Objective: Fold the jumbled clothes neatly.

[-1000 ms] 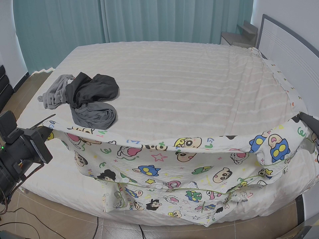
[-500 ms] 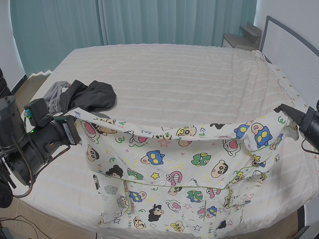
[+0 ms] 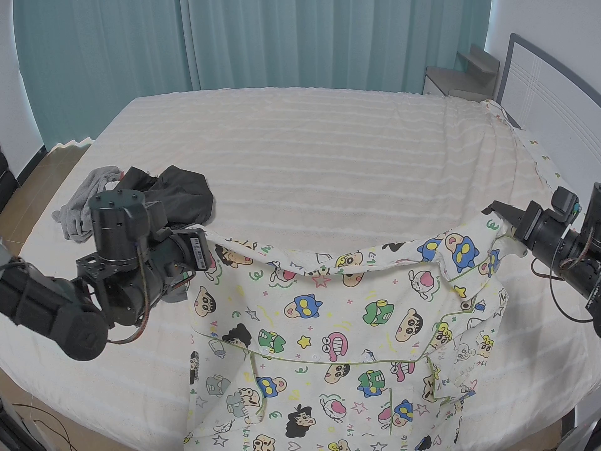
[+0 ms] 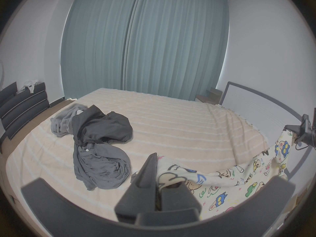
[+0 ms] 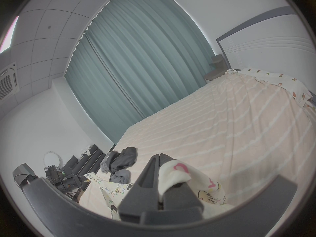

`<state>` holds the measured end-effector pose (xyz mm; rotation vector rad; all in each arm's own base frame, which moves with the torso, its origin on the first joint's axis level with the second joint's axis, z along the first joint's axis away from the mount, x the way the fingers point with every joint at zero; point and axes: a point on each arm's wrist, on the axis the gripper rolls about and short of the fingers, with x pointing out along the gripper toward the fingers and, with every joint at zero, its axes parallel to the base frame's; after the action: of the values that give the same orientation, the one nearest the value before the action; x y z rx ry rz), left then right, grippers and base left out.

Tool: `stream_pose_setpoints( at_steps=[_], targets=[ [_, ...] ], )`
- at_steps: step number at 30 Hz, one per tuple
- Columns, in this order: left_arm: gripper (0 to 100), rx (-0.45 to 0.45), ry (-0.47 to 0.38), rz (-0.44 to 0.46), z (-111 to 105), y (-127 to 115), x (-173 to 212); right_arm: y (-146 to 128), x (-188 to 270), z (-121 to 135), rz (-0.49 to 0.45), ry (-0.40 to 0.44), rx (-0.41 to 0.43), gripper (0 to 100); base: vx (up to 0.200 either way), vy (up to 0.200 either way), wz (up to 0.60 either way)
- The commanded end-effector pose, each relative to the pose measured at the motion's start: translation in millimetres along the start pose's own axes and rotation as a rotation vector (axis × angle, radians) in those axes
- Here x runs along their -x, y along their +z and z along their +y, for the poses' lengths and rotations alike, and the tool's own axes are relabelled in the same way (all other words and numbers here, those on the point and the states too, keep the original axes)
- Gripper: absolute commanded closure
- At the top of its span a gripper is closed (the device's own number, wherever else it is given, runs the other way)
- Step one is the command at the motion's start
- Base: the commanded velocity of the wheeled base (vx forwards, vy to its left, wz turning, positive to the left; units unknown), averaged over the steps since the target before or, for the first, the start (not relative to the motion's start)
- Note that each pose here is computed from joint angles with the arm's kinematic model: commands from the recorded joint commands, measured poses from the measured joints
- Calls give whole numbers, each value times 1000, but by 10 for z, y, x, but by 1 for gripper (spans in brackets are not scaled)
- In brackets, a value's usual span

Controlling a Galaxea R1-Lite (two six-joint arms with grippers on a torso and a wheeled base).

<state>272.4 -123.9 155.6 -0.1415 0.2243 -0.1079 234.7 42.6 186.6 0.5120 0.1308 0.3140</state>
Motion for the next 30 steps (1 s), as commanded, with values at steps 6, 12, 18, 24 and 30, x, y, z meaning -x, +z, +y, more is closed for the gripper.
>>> stream_pose_setpoints(
  at_steps=[6,12,18,24,30],
  targets=[
    [100,9,57,57,-70,-456,-834,-432,-648,-529,63,-132,-29,100,0,0,0],
    [100,96,152,3,-35,-691,-1257,-652,-1012,-767,19,-187,-28,100,0,0,0],
    [100,138,170,0,-11,-971,-1592,-838,-1280,-937,-4,-194,-20,100,0,0,0],
    [100,169,188,-38,67,-1044,-1882,-914,-1446,-1021,-7,-195,-27,100,0,0,0],
    [0,208,188,-60,75,-1061,-1988,-915,-1547,-1060,-38,-205,-35,0,0,0,0]
  ],
)
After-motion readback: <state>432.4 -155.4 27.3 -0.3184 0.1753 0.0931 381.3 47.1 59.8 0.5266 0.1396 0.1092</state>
